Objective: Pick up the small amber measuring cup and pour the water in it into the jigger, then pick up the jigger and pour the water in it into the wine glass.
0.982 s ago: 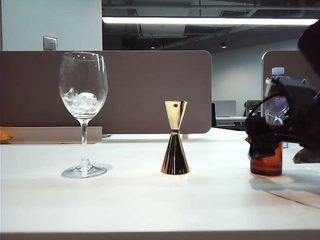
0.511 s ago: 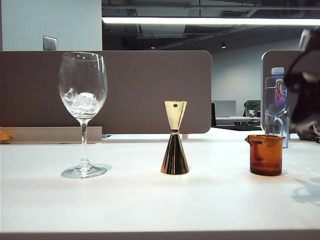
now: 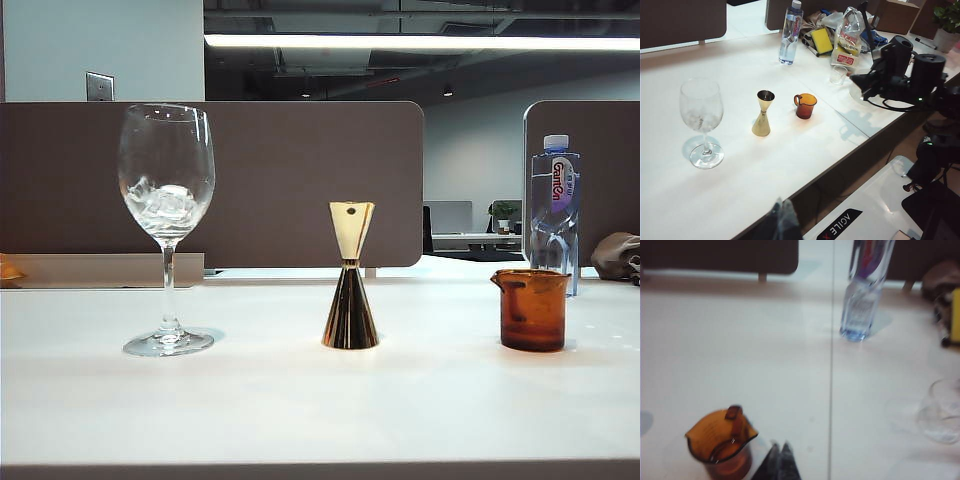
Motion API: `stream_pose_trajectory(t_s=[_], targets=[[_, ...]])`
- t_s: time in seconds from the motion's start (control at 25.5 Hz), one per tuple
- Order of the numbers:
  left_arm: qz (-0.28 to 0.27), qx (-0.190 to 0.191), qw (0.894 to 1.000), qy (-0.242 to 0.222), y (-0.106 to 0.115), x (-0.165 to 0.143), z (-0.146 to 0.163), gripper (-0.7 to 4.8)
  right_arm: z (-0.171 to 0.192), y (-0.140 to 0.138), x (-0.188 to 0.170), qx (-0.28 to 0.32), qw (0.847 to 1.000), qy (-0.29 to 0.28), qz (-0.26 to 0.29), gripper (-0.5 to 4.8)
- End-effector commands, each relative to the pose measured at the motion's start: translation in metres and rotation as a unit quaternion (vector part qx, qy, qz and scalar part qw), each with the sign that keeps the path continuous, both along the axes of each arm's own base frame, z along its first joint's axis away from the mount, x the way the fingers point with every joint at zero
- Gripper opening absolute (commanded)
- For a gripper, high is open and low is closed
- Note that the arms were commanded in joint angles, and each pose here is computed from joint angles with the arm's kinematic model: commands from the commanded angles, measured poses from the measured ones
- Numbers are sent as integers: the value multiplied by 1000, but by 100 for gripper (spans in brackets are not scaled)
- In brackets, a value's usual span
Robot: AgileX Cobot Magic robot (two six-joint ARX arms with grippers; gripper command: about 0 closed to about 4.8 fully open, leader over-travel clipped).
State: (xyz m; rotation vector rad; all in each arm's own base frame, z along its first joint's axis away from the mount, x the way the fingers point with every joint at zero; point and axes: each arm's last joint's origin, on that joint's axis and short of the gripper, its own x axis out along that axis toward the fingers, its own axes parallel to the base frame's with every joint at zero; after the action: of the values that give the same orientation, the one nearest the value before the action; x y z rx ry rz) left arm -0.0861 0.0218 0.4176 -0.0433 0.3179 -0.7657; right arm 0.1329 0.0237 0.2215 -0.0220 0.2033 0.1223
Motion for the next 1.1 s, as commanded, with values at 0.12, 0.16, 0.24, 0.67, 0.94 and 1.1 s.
stream_pose_trajectory(t_s=[0.12, 0.16, 0.24, 0.67, 0.94, 1.1], targets=[[-1, 0, 1000, 0, 0, 0, 0, -2, 5, -13, -16, 4, 1000, -19, -12, -5], [-1, 0, 1000, 0, 0, 0, 0, -2, 3, -14, -18, 6, 1000, -16, -15, -5], [-1, 0, 1000, 0, 0, 0, 0, -2, 0, -13, -20, 23, 1000, -15, 0, -5], [-1, 0, 1000, 0, 0, 0, 0, -2, -18, 60, 42, 70, 960, -6, 273, 13], [-1, 0, 1000, 0, 0, 0, 0, -2, -45, 104, 72, 24, 954, 36, 298, 144], [-1, 0, 1000, 0, 0, 0, 0, -2, -50, 114, 88, 25, 954, 32, 298, 236]])
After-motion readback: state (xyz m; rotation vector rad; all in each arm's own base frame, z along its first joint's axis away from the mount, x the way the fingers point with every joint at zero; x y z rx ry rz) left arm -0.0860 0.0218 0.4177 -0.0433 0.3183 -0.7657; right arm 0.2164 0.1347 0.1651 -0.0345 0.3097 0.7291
